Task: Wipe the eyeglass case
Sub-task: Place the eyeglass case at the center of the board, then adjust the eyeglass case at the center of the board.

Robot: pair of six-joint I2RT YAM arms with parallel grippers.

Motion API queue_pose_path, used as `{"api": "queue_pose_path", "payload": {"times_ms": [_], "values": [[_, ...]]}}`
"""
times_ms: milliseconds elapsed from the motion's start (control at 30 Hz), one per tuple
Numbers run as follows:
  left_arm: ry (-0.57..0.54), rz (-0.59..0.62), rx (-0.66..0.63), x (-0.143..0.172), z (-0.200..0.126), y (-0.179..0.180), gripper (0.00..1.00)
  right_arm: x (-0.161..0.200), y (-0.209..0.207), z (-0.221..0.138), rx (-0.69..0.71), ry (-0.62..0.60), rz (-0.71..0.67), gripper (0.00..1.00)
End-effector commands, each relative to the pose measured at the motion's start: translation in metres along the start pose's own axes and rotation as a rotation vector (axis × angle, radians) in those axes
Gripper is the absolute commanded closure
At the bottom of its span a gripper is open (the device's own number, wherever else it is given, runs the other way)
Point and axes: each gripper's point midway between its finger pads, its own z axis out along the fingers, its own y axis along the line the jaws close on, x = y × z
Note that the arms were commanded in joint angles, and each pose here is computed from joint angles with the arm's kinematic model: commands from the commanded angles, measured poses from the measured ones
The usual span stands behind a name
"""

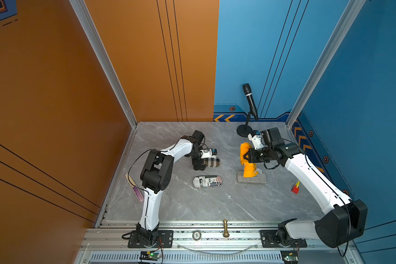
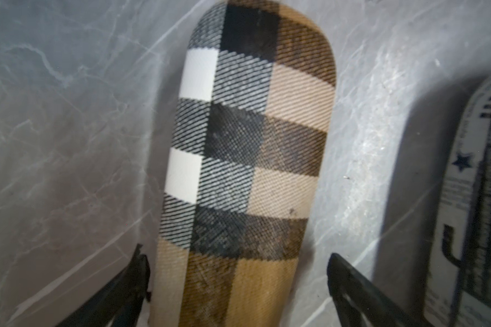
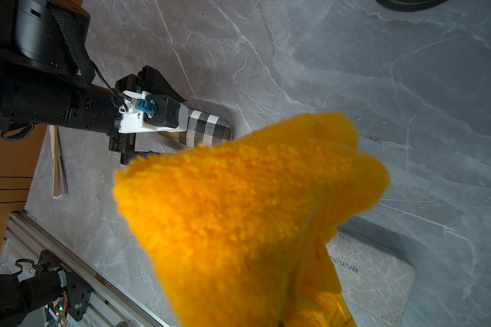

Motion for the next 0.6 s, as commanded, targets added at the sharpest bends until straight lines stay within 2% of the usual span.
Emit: {"api": "queue_pose_path", "payload": {"times_ms": [0,167,333,500,567], "values": [[-0.025,-0.003,-0.037,-0.013,-0.022,0.005,0.02,-0.009,0.007,-0.018,-0.024,-0.056,-0.037,1.00],[-0.095,-0.014,-0.084,-0.031,-0.055,0.008,0.03,-0.003,-0.001,-0.019,-0.022,-0.061,-0.023,1.00],[-0.096,-0.036,-0.102,-0.029,-0.064,0.004,0.02,-0.005,0.006,-0.026,-0.060,-0.083,-0.018,1.00],[-0.198,-0.052,-0.167,-0.042,-0.093,0.001,0.02,0.001,0.004,-0.038,-0.055,-0.110,-0.011,1.00],[-0.193,-0.054,-0.172,-0.040,-0.092,0.001,0.02,0.004,0.004,-0.039,-0.057,-0.110,0.000,1.00]]}}
